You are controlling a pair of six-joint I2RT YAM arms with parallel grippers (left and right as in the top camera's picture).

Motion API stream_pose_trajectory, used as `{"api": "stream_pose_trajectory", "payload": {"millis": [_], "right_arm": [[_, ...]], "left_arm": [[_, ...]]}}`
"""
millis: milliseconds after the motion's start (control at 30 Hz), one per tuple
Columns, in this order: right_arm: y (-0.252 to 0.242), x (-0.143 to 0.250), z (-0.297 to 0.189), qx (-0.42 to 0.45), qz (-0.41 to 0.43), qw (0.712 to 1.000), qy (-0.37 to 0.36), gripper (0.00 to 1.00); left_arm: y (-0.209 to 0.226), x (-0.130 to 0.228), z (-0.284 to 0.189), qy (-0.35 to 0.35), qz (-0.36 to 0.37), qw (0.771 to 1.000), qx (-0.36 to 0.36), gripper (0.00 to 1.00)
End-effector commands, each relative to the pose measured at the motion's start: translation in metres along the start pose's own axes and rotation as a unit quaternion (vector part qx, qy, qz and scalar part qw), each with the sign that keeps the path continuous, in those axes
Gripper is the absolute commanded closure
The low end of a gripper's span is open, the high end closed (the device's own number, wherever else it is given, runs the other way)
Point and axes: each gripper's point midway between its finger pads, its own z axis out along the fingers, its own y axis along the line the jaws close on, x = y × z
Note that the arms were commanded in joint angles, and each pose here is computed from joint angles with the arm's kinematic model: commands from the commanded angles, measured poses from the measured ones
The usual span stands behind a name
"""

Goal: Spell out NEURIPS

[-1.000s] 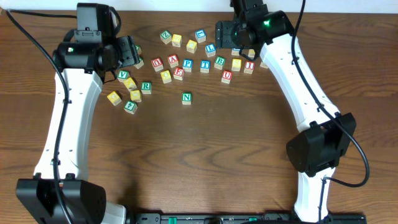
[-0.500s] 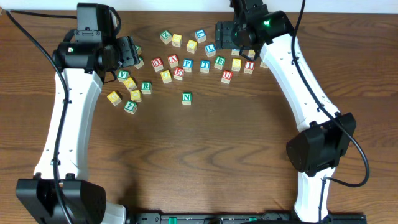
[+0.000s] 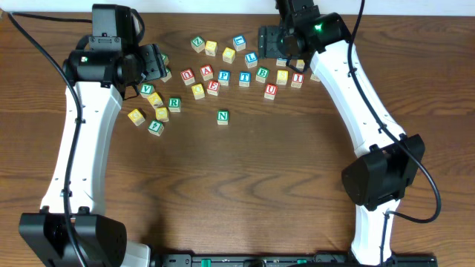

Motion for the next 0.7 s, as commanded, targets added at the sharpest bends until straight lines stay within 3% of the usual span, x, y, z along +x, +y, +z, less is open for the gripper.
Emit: {"api": "stream_pose_trajectory", "payload": {"millis": [0,667], "right_arm": [[-0.009,0.002,0.005,0.029,0.01,1.0,-0.002,0.2],[-0.013,0.001,0.006,0.035,0.034,0.999,-0.003,0.22]], "left_arm": [[0.005,0.003,0.005,0.008,0.005,1.0,-0.01,0.3],[0.004,0.01,0.023,0.03,0.004,0.999,-0.013,0.3]]}}
